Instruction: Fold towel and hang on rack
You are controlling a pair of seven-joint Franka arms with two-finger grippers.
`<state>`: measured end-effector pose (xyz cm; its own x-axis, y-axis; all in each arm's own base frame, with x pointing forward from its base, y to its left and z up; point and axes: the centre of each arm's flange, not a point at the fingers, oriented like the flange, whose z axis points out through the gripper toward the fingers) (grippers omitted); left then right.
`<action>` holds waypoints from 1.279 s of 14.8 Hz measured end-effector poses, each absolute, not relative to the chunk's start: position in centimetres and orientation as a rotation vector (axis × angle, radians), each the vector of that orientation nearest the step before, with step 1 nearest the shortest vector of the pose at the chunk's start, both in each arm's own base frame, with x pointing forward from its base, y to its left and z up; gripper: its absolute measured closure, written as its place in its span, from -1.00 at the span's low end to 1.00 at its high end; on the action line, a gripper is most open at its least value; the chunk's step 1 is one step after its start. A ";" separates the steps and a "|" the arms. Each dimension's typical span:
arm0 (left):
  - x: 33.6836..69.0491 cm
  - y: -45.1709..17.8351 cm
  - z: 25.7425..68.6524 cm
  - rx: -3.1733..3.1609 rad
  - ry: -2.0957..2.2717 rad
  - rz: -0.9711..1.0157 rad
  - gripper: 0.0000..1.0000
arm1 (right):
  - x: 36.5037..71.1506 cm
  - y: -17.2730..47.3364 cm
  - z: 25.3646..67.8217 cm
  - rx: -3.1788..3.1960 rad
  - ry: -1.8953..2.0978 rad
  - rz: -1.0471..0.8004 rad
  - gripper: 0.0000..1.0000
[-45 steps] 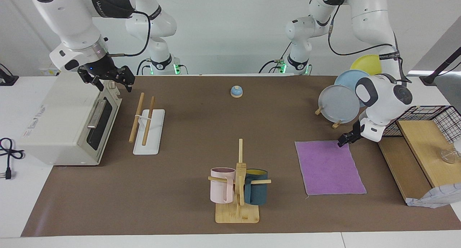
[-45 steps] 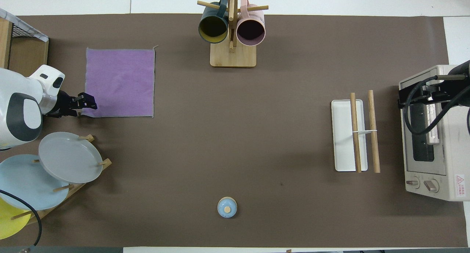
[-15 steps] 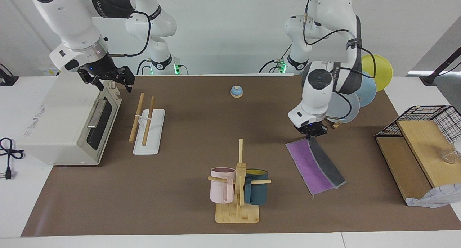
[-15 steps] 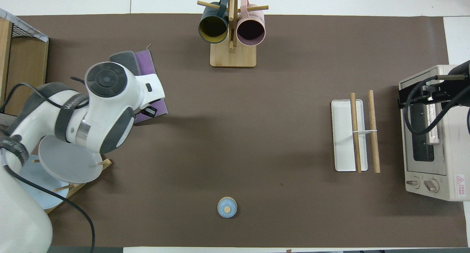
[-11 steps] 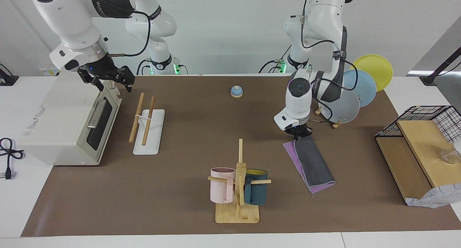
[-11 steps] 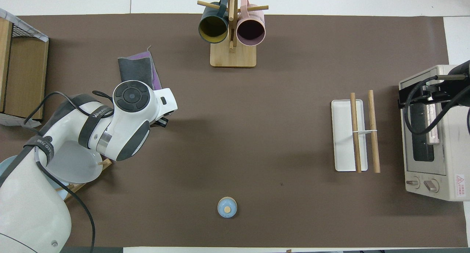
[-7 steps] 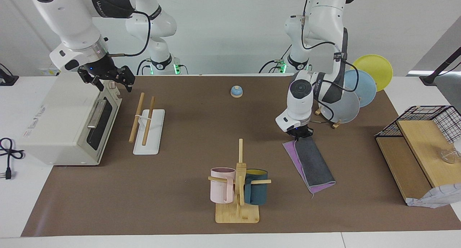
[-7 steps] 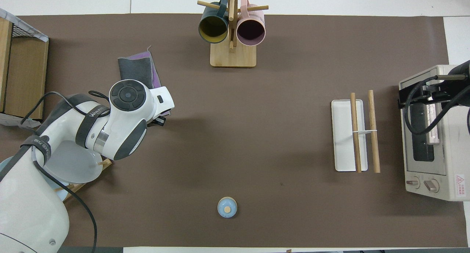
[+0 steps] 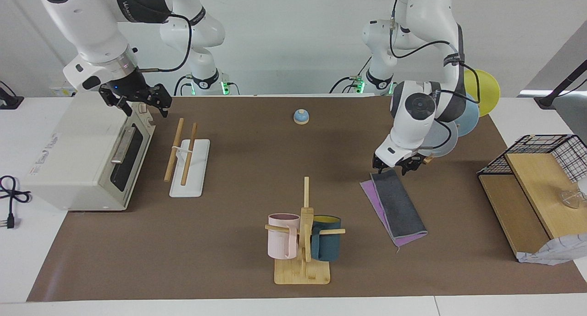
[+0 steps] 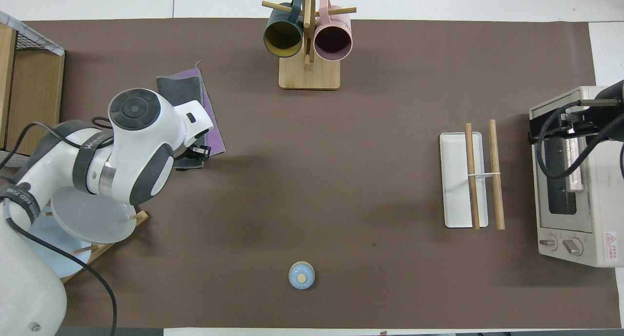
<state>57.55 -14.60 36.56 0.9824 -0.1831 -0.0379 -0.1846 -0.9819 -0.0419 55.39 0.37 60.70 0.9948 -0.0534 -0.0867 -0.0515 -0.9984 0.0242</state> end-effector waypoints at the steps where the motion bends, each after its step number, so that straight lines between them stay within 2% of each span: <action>1: 58.1 -13.1 36.7 -3.126 0.259 0.049 -1.00 | 55.4 0.4 60.7 3.116 -0.082 -0.136 -1.00; 5: 58.8 -8.2 34.8 -3.283 0.152 -0.015 -1.00 | 55.4 0.4 60.7 3.116 -0.082 -0.136 -1.00; 14: 59.3 -7.1 30.4 -3.379 0.081 0.009 -1.00 | 55.4 0.4 60.7 3.116 -0.081 -0.136 -1.00; 17: 59.3 -7.2 29.8 -3.379 0.082 0.015 -0.95 | 55.3 1.6 60.6 3.117 -0.047 -0.142 -1.00; 19: 59.3 -7.2 29.7 -3.381 0.080 0.017 -0.74 | 55.2 2.3 60.3 3.116 -0.026 -0.150 -1.00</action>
<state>59.29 -7.25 29.75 0.9988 -0.0479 -0.0043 -0.0455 -0.9701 0.2384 55.22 2.34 60.31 0.9953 -0.0177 -0.0956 -0.0156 -0.9996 0.0223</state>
